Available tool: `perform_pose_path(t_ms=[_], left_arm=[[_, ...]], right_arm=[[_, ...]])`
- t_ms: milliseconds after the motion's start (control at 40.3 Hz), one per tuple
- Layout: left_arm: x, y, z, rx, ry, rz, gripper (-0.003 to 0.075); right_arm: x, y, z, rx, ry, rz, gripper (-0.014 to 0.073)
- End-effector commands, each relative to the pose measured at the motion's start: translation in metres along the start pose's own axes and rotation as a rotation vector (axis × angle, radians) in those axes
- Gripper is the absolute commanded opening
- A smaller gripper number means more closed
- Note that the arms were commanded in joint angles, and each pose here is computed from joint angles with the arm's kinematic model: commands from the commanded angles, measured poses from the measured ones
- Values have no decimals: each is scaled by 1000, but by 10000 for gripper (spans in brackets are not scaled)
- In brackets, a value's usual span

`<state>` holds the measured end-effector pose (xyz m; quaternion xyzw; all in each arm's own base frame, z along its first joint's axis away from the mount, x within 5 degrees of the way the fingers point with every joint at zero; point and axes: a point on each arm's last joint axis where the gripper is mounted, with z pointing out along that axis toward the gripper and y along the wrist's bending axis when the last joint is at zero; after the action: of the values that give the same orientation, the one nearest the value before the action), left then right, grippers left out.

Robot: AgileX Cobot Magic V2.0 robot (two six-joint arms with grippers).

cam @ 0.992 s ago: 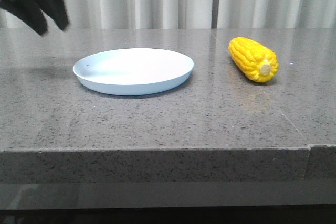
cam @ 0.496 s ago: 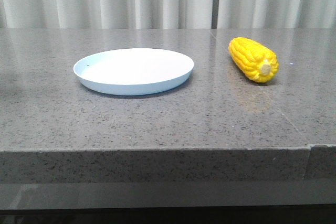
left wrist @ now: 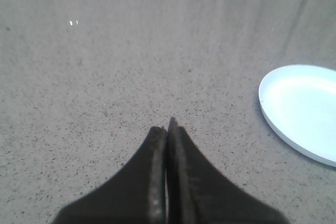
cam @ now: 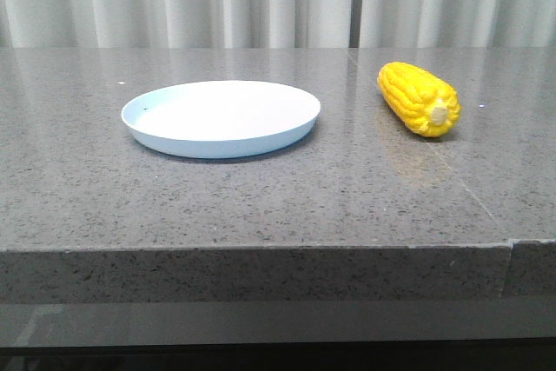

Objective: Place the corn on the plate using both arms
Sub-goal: 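Lower the right gripper over the yellow corn cob and close on it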

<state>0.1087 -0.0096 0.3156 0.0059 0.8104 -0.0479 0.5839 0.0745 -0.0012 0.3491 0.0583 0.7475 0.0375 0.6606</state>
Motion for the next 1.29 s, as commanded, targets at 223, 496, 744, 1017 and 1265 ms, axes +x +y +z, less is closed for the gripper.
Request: perform_pose_path(t_ms=[223,496,744,1017,1265], left_arm=[[24,2,-46,5,-249,43,-20],[31,3,-55,5,-269,43,-20],[35,3,-52,3,-256,42,-20],[35,3,-52,3,-256,42,-20],[35,3,-52,3,-256,42,-20]], right_arm=[[-17,1,-1,-3,-97,-10,621],[-17,1,-1,-3,-105,-10,621],[-16,2,13,-3,-52,8,621],[-28,4,78,4,168,56,621],[-32,19,153,-45,441,156,621]])
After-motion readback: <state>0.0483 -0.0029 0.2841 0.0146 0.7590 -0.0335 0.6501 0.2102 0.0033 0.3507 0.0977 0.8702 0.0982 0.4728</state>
